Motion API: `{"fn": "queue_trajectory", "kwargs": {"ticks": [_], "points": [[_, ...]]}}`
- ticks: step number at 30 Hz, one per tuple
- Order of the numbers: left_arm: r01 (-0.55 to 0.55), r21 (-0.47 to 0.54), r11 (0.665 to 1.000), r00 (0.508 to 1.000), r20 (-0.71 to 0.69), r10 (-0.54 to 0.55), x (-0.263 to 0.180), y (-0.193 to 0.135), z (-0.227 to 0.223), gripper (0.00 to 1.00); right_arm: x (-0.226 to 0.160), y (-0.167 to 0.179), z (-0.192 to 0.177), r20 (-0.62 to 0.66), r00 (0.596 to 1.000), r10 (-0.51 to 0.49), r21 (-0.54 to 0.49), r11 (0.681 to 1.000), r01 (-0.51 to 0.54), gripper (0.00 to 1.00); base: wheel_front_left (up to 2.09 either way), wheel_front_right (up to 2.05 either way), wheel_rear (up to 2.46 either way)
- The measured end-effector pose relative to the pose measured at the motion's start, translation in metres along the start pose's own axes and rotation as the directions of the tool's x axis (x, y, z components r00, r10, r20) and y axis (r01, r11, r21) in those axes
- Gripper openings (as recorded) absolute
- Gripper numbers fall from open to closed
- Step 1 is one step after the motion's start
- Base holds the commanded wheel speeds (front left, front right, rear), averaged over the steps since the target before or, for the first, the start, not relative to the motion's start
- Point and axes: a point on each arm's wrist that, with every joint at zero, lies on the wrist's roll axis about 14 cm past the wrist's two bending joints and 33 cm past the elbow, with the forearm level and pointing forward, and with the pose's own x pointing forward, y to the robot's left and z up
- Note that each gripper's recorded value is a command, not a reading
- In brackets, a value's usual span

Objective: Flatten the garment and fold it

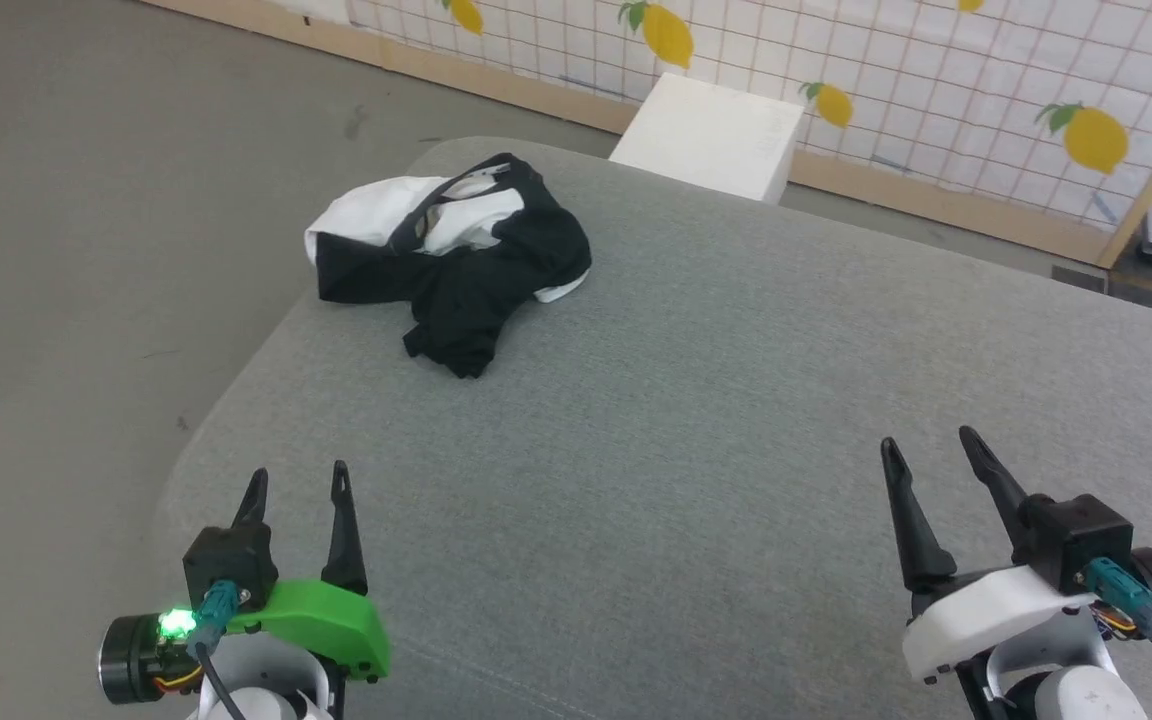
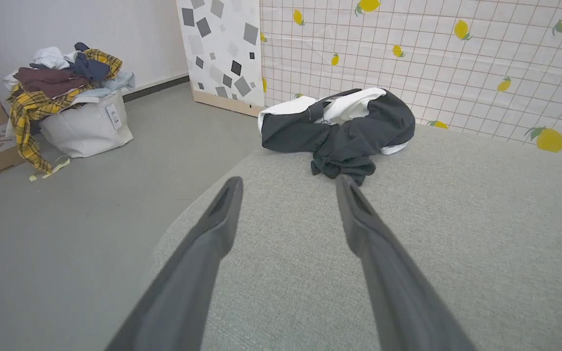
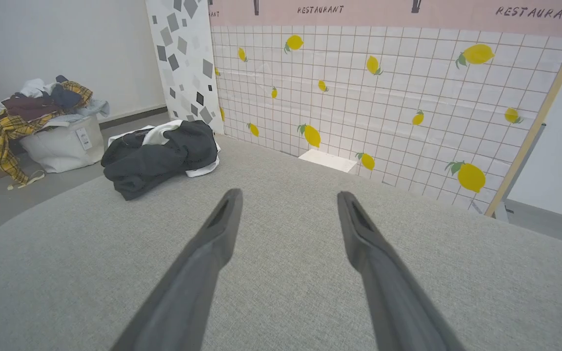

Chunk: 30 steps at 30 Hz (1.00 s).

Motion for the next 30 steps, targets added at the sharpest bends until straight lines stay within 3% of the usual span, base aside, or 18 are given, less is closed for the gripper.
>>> {"fn": "queue_trajectory", "kwargs": {"ticks": [30], "points": [[-0.173, -0.024, 0.985, 0.985, 0.015, 0.174, -0.027, 0.054, -0.004, 1.0, 0.029, 0.047, 0.003, 0.037, 0.99, 0.139, 0.034, 0.99, -0.14, 1.0, 0.0, 0.0, 0.0]]}}
